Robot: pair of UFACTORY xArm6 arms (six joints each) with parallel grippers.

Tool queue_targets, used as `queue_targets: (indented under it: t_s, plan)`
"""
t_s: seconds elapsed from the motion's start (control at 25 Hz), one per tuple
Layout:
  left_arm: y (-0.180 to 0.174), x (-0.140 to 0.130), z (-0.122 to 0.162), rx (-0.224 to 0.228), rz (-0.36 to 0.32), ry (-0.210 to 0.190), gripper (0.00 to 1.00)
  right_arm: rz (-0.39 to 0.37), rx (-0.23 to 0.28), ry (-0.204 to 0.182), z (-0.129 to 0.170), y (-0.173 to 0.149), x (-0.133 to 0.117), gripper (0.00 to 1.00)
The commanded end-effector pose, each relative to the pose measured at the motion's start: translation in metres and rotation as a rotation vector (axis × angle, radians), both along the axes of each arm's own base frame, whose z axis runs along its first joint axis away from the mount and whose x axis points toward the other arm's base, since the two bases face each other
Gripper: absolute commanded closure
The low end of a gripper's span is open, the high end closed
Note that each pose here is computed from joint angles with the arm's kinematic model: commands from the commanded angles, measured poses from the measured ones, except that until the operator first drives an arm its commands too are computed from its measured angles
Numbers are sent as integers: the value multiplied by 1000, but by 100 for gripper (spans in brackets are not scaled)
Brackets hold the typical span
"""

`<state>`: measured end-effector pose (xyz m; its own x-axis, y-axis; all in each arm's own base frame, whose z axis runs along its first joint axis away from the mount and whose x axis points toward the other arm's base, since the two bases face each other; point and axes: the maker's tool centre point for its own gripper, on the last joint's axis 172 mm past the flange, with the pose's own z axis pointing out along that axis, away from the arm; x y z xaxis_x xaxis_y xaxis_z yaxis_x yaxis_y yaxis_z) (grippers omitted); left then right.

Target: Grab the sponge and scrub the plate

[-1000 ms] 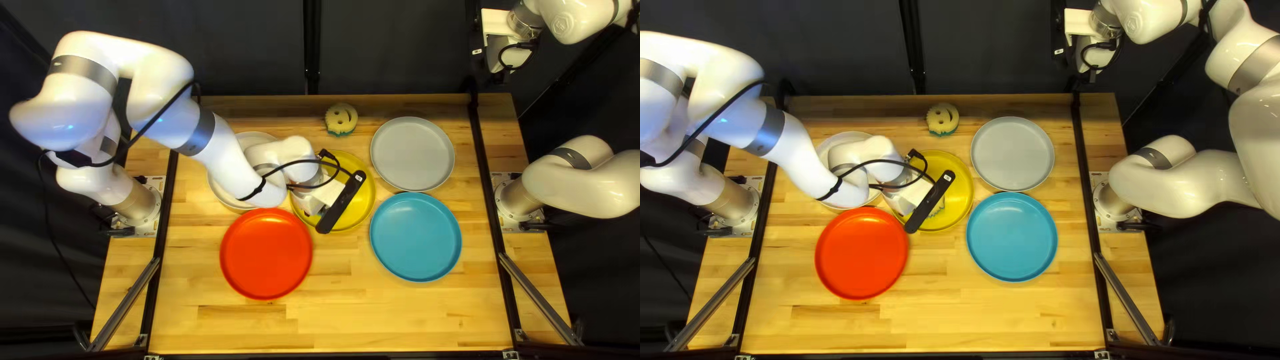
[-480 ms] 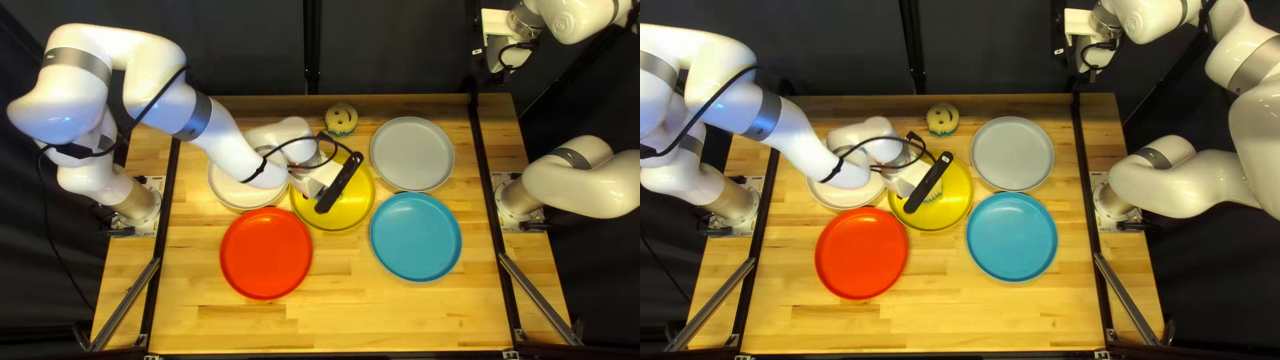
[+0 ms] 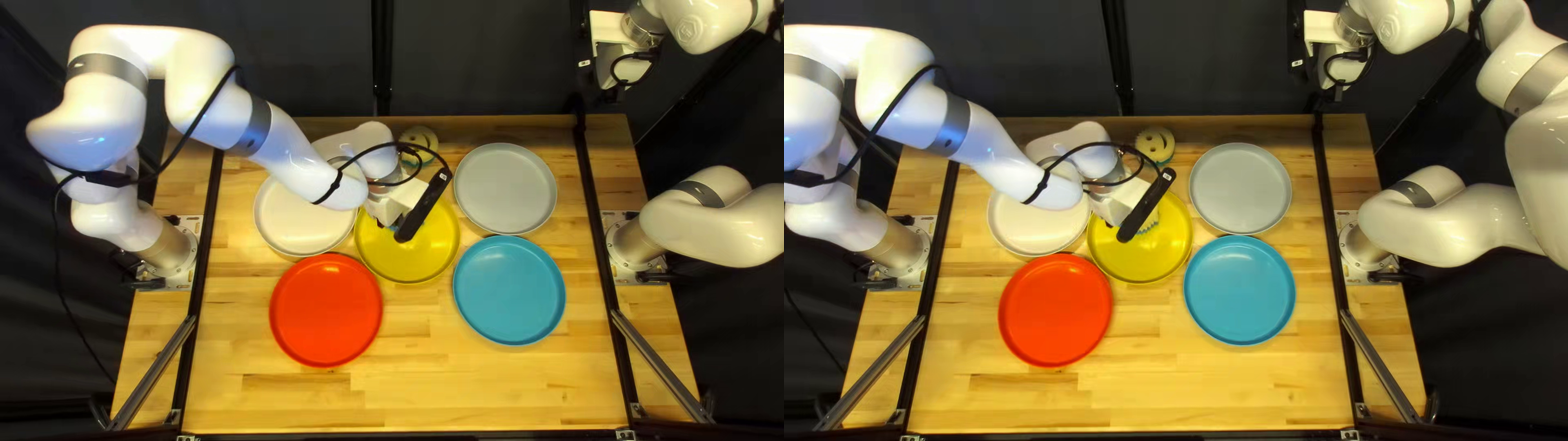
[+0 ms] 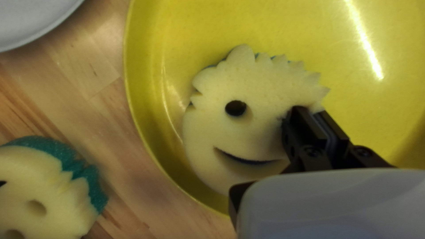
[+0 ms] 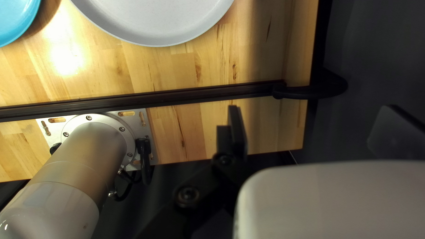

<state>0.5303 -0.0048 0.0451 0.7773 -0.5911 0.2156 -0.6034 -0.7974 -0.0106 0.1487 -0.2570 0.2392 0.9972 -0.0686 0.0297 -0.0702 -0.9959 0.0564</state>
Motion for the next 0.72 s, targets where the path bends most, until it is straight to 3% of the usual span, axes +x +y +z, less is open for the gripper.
queue_targets:
  t_s: [0.04, 0.32, 0.72]
  plan:
    - [-33, -2, 4, 18, -25, -16, 100, 0, 0, 0, 0, 0, 0, 0]
    - [-52, -8, -11, 18, -47, -28, 100, 0, 0, 0, 0, 0, 0, 0]
    - [6, 9, 0, 13, -32, -7, 100, 0, 0, 0, 0, 0, 0, 0]
